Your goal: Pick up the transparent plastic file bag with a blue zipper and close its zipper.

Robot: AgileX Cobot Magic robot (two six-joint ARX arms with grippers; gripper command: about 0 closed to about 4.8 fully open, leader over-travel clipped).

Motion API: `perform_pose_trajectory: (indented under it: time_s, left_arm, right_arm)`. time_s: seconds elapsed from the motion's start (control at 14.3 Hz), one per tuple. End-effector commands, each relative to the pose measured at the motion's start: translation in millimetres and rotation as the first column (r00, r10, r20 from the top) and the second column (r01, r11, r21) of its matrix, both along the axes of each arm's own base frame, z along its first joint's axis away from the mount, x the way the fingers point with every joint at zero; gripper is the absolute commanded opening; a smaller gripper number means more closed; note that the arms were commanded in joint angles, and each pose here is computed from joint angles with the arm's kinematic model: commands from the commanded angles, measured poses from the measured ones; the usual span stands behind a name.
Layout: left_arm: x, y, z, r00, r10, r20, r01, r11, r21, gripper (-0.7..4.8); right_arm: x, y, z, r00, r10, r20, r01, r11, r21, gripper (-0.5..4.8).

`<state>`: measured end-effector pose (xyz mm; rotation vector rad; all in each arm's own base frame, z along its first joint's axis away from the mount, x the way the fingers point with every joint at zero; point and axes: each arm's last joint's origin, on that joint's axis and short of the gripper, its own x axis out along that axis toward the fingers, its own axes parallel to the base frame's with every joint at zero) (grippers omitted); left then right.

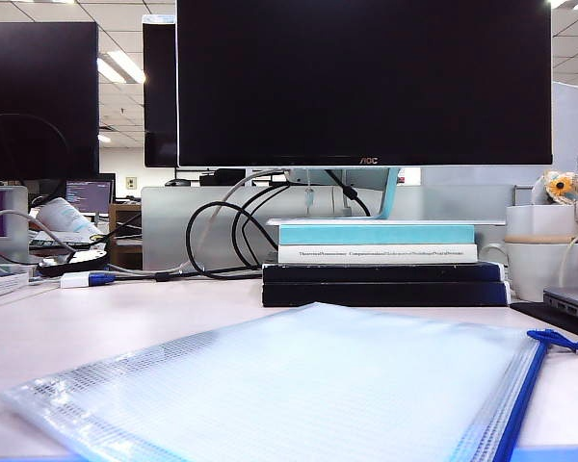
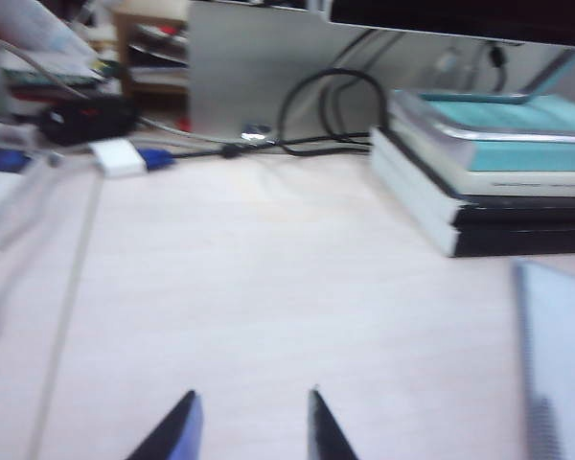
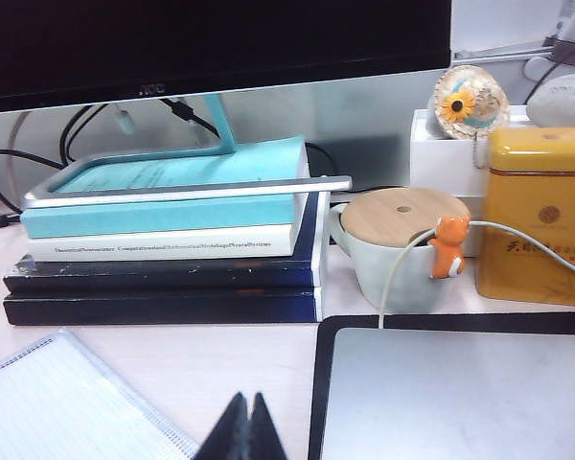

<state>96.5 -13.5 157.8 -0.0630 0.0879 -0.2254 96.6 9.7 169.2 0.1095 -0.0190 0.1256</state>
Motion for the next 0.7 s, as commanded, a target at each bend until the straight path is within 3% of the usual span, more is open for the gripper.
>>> perform_pose_trajectory:
  time_s: [0.07, 0.21, 0.28, 0.49, 0.63, 0.7]
  left_arm:
    - [0.1, 0.9, 2.8, 0.999, 0.025, 0.027, -0.026, 0.999, 0.021, -0.1]
    - [0.2, 0.9, 2.9, 0.999, 0.025, 0.031, -0.026, 0.999, 0.032, -0.06]
    - [0.2, 1.1, 2.7, 0.999, 0.027, 0.038, -0.03, 0.997, 0.072, -0.06]
    - [0.3, 6.4, -1.9, 0.978, 0.207, -0.002, -0.206, 0.972, 0.111, -0.05]
    - [0.1, 6.7, -3.6, 0.976, 0.215, -0.019, -0.211, 0.97, 0.118, 0.03]
    - [0.1, 5.2, -3.3, 0.986, 0.165, -0.015, -0.162, 0.979, 0.125, 0.72]
  right_arm:
    - [-0.4, 0.4, -13.3, 0.992, 0.013, -0.129, -0.013, 1.0, 0.004, 0.0]
    - [-0.6, 1.0, -14.4, 0.989, 0.036, -0.143, -0.033, 0.999, 0.023, 0.0]
    - [-0.6, 1.8, -13.5, 0.989, 0.063, -0.136, -0.058, 0.997, 0.042, 0.0]
    - [-0.8, 2.1, -14.2, 0.987, 0.074, -0.143, -0.068, 0.997, 0.048, 0.22]
    - [-0.8, 2.1, -13.9, 0.987, 0.074, -0.141, -0.067, 0.996, 0.05, 0.22]
    - [-0.8, 2.1, -13.7, 0.987, 0.073, -0.14, -0.067, 0.996, 0.05, 0.22]
